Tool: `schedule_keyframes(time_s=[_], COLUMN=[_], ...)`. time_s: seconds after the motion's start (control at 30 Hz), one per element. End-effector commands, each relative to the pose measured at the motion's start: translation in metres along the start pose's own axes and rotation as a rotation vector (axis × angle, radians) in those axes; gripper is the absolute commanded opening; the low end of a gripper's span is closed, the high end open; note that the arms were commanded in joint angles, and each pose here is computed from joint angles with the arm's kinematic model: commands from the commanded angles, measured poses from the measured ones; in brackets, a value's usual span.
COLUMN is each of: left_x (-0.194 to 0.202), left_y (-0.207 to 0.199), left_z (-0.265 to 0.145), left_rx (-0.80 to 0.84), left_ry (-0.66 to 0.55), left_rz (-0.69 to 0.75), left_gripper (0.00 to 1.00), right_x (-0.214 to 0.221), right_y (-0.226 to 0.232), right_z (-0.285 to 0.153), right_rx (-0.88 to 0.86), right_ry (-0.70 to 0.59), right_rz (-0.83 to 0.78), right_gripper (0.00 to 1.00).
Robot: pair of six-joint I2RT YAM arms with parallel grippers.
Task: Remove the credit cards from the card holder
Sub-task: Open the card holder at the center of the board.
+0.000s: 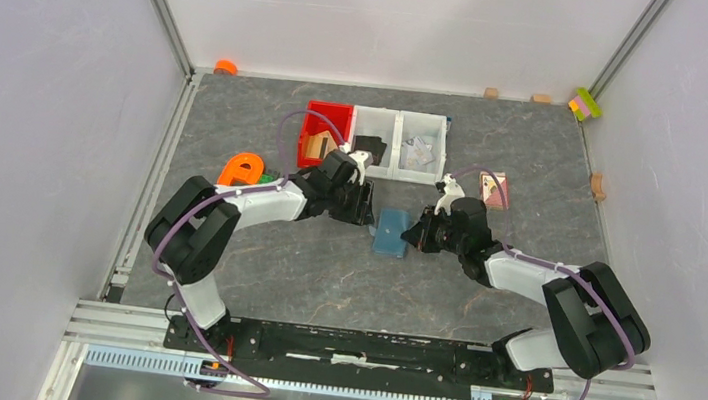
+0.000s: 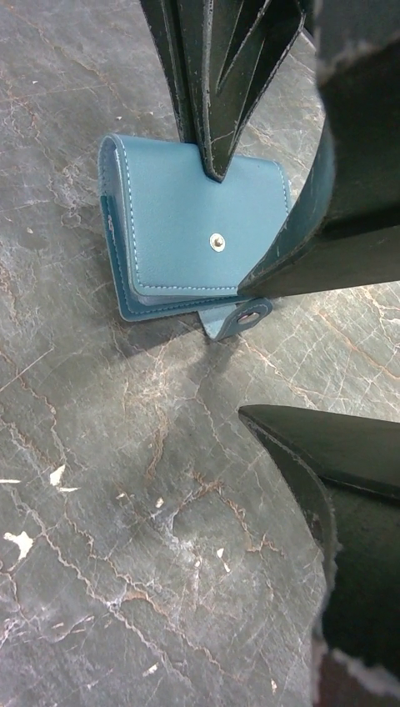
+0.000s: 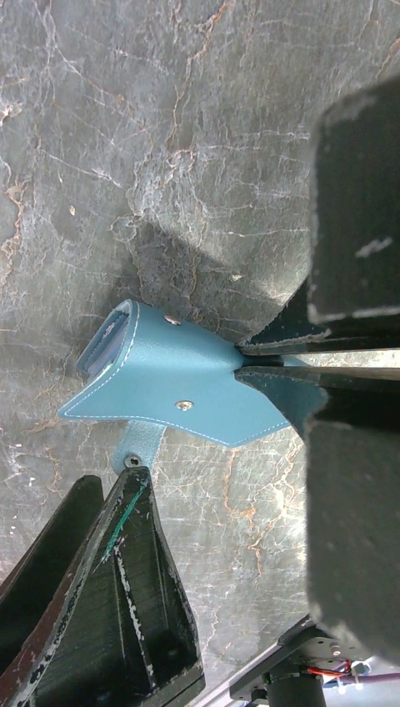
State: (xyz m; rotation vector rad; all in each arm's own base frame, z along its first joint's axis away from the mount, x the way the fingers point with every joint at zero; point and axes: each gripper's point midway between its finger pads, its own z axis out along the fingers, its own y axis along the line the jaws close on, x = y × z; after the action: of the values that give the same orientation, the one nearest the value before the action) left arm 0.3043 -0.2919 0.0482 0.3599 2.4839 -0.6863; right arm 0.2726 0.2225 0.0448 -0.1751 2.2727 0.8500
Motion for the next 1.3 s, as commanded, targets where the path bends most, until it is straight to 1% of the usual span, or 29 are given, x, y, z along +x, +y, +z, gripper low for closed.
schedule_keyframes(time_s=[0.0, 0.13, 0.33, 0.37, 0.47, 0.5, 0.53, 0.57, 0.6, 0.7, 0.83, 0.97, 1.0, 1.07, 1.27], left_x=[-0.009, -0.006, 0.004, 0.005, 0.006, 0.006, 0.006, 0.005, 0.004, -0.003, -0.011, -0.017, -0.016, -0.023, -0.026], left_y=[-0.012, -0.011, -0.009, -0.008, -0.009, -0.008, -0.008, -0.009, -0.011, -0.024, -0.043, -0.057, -0.059, -0.065, -0.073], left_z=[0.000, 0.003, 0.019, 0.020, 0.022, 0.023, 0.023, 0.022, 0.021, 0.012, -0.006, -0.022, -0.026, -0.033, -0.042], left_rx=[0.041, 0.028, 0.009, 0.010, 0.015, 0.015, 0.015, 0.016, 0.023, 0.090, 0.177, 0.239, 0.247, 0.274, 0.313], left_ry=[-0.015, -0.002, 0.054, 0.059, 0.068, 0.068, 0.068, 0.066, 0.062, 0.026, -0.017, -0.049, -0.052, -0.086, -0.106], left_rz=[-0.013, 0.000, 0.013, 0.014, 0.016, 0.018, 0.020, 0.022, 0.025, 0.039, 0.036, 0.028, 0.024, 0.029, 0.033], left_gripper=[0.57, 0.56, 0.55, 0.54, 0.45, 0.41, 0.34, 0.25, 0.18, 0.03, 0.02, 0.02, 0.02, 0.02, 0.02], right_x=[-0.010, -0.010, -0.009, -0.009, -0.008, -0.008, -0.007, -0.007, -0.007, -0.010, -0.014, -0.023, -0.026, -0.030, -0.032], right_y=[0.002, 0.002, 0.001, 0.001, 0.000, -0.001, -0.001, -0.002, -0.003, -0.007, -0.009, -0.007, -0.006, -0.002, 0.018], right_z=[0.001, 0.002, 0.002, 0.003, 0.004, 0.004, 0.004, 0.004, 0.003, 0.001, -0.003, -0.010, -0.013, -0.017, -0.018], right_rx=[0.000, 0.000, 0.003, 0.004, 0.007, 0.009, 0.013, 0.016, 0.026, 0.052, 0.074, 0.104, 0.106, 0.097, 0.000], right_ry=[-0.021, -0.018, -0.015, -0.013, -0.008, -0.007, -0.005, -0.006, -0.008, -0.020, -0.031, -0.068, -0.084, -0.107, -0.130], right_rz=[-0.034, -0.033, -0.034, -0.034, -0.035, -0.033, -0.033, -0.032, -0.032, -0.037, -0.064, -0.109, -0.120, -0.133, -0.171], right_gripper=[0.06, 0.08, 0.10, 0.11, 0.13, 0.16, 0.21, 0.25, 0.31, 0.50, 0.61, 0.83, 0.91, 0.92, 0.91])
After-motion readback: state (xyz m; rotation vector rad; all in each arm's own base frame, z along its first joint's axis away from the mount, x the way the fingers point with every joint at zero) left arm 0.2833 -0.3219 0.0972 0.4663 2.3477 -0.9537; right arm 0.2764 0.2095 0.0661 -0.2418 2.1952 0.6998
